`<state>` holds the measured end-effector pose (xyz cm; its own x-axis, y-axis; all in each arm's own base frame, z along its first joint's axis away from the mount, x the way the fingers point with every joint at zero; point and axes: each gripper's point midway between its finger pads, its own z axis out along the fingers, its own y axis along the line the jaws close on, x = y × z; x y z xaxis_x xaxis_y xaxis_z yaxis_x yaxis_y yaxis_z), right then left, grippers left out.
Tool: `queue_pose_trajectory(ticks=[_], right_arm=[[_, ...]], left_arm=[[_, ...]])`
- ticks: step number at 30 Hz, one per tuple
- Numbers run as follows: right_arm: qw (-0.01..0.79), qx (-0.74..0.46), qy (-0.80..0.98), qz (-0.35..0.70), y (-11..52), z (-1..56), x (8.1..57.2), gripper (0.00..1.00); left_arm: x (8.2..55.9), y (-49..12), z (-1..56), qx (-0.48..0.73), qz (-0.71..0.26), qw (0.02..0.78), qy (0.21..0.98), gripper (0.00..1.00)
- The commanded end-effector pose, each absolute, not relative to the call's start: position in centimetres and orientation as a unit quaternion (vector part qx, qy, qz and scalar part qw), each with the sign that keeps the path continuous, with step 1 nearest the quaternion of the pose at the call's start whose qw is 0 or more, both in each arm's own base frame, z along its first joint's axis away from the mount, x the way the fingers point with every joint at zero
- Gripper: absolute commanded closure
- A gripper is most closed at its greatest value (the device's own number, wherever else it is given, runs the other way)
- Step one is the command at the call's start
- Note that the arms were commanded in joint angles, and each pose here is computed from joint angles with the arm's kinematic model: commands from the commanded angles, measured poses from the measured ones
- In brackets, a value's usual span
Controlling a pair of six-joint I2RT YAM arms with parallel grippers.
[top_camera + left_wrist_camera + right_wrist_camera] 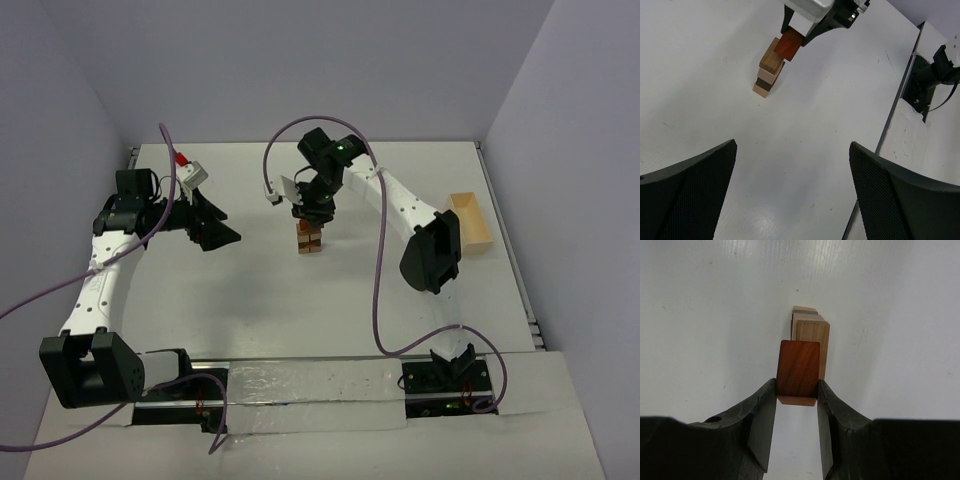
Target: Build the wood block tower
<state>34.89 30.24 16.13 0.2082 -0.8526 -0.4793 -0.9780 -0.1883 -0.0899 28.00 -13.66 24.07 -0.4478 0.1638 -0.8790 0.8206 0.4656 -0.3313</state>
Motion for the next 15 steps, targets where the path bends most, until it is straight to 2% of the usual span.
queue_pose_trajectory(ticks=[1, 15], right_arm=[[0.210, -0.754, 0.600, 0.163, 31.3, 17.2, 35.3, 0.97], [0.207, -0.756, 0.601, 0.158, 31.9, 16.2, 35.7, 0.93]], left_arm=[[28.3, -14.0, 26.1, 0.343, -0.406, 0.434, 0.727, 0.01], [28.2, -13.9, 25.8, 0.344, -0.404, 0.432, 0.729, 0.01]])
